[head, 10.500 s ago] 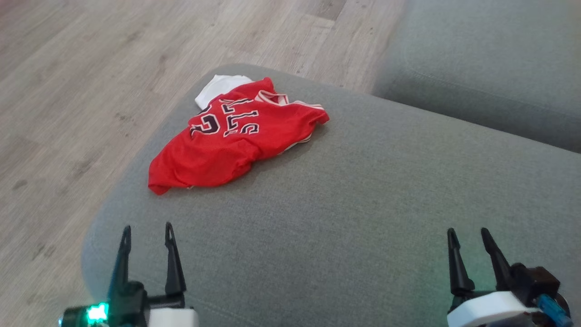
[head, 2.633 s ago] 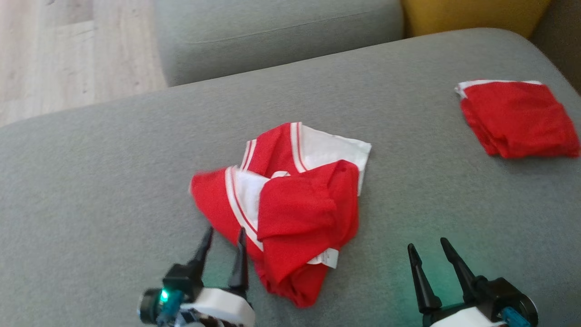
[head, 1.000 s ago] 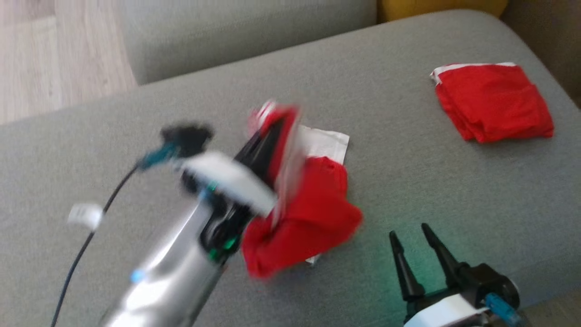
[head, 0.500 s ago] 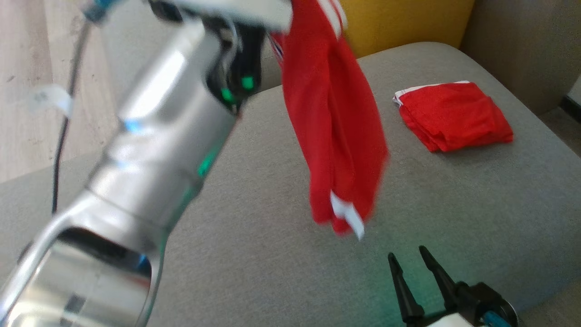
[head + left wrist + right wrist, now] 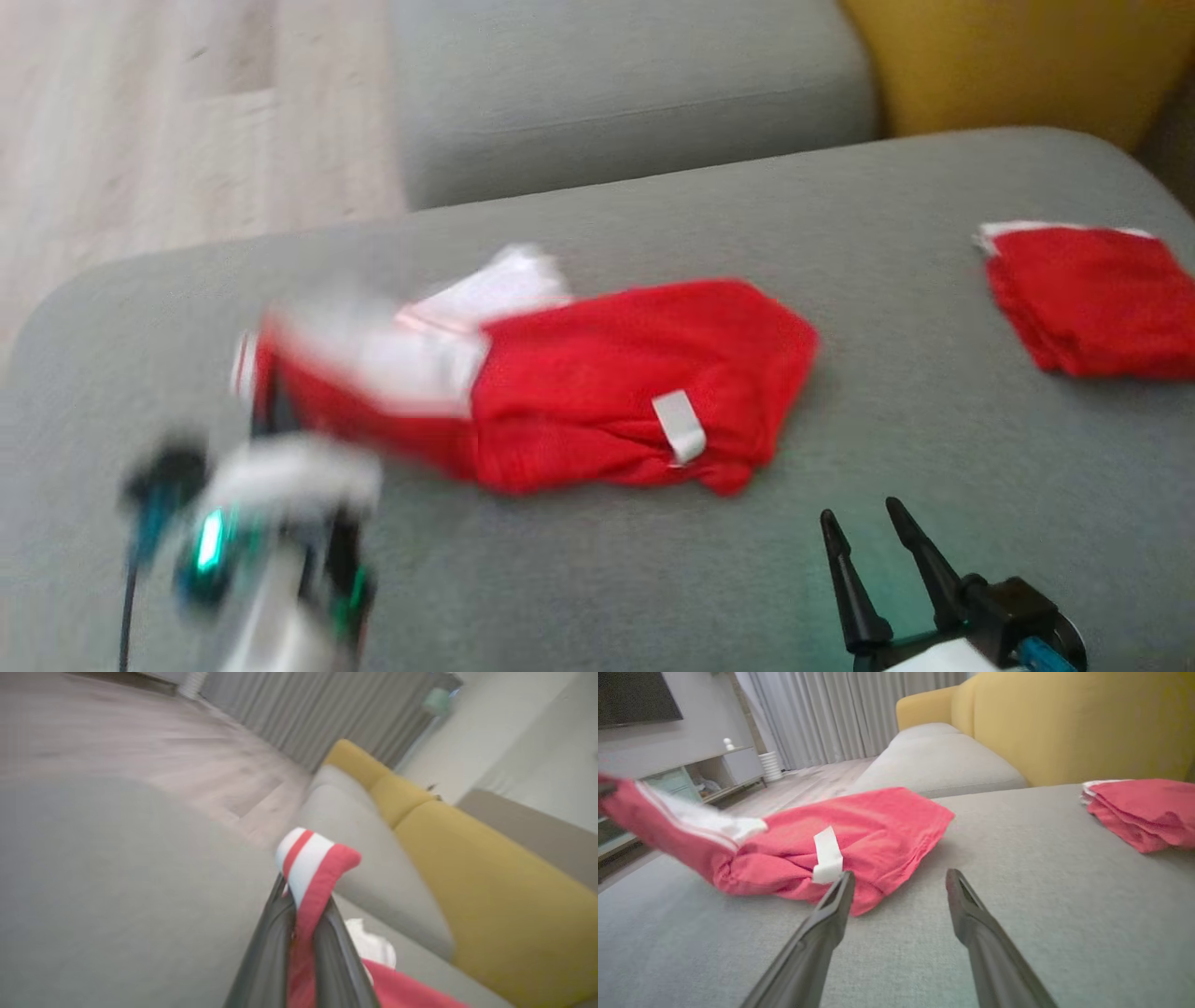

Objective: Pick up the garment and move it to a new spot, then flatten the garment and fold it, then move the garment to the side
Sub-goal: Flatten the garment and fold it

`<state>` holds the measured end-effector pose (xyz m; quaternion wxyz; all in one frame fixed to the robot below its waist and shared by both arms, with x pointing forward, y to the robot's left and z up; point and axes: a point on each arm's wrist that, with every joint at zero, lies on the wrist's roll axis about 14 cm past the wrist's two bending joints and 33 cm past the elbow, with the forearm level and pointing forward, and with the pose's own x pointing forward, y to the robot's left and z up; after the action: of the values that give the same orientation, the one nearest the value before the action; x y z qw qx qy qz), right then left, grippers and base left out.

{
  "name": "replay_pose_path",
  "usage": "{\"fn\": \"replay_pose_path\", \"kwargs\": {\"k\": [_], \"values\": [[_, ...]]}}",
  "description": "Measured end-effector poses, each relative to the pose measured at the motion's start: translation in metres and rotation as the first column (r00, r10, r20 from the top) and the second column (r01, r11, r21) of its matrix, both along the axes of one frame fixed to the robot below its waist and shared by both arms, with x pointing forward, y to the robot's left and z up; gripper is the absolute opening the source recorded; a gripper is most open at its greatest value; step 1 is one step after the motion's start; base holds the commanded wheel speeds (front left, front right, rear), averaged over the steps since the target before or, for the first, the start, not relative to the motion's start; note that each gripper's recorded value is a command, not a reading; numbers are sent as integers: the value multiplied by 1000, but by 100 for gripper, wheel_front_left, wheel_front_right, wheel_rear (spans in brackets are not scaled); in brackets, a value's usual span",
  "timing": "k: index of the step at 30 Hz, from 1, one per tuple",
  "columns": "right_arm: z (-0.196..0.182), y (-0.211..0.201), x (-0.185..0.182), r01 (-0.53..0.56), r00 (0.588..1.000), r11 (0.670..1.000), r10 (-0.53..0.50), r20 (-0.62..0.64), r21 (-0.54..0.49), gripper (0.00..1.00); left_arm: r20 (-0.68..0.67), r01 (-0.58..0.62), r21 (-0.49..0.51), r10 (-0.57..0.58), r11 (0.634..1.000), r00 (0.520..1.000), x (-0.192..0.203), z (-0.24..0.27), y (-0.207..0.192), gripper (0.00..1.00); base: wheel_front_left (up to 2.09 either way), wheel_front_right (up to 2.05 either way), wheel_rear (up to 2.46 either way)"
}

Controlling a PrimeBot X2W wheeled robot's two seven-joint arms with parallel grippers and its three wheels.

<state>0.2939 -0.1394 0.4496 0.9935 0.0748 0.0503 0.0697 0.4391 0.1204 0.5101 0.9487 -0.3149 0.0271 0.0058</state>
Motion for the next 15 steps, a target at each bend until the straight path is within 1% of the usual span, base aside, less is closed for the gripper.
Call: {"fn": "replay_pose_path", "kwargs": {"k": [2,3,4,6,9,10,11,12,15], "values": [[0,7,4,-26,1000,1000,26,-1,-2,100,-93,-76,21,78,997,993,-33,-42,32,0,0,0,0],[-1,10,6,-38,999,999,38,-4,-3,100,-119,-102,34,106,994,987,-48,-56,44,0,0,0,0],[-1,10,6,-38,999,999,38,-4,-3,100,-119,-102,34,106,994,987,-48,-56,44,0,0,0,0],[-2,16,9,-61,998,998,61,-9,-5,100,-136,-135,45,140,990,981,-70,-69,61,0,0,0,0],[-4,23,13,-88,996,996,88,-16,-6,100,-112,-129,88,139,988,984,-90,-69,68,0,0,0,0],[-4,25,14,-96,995,995,96,-18,-6,100,-118,-114,94,124,989,985,-97,-72,65,24,0,0,0],[-4,27,15,-102,995,995,102,-19,-6,100,-131,-100,100,113,990,985,-104,-77,61,91,0,0,0],[-5,29,16,-109,994,994,109,-20,-6,100,-144,-85,112,101,990,984,-111,-81,58,100,0,0,0],[-5,32,17,-119,993,993,119,-21,-6,100,-168,-63,174,93,983,981,-129,-89,55,100,0,0,0]]}}
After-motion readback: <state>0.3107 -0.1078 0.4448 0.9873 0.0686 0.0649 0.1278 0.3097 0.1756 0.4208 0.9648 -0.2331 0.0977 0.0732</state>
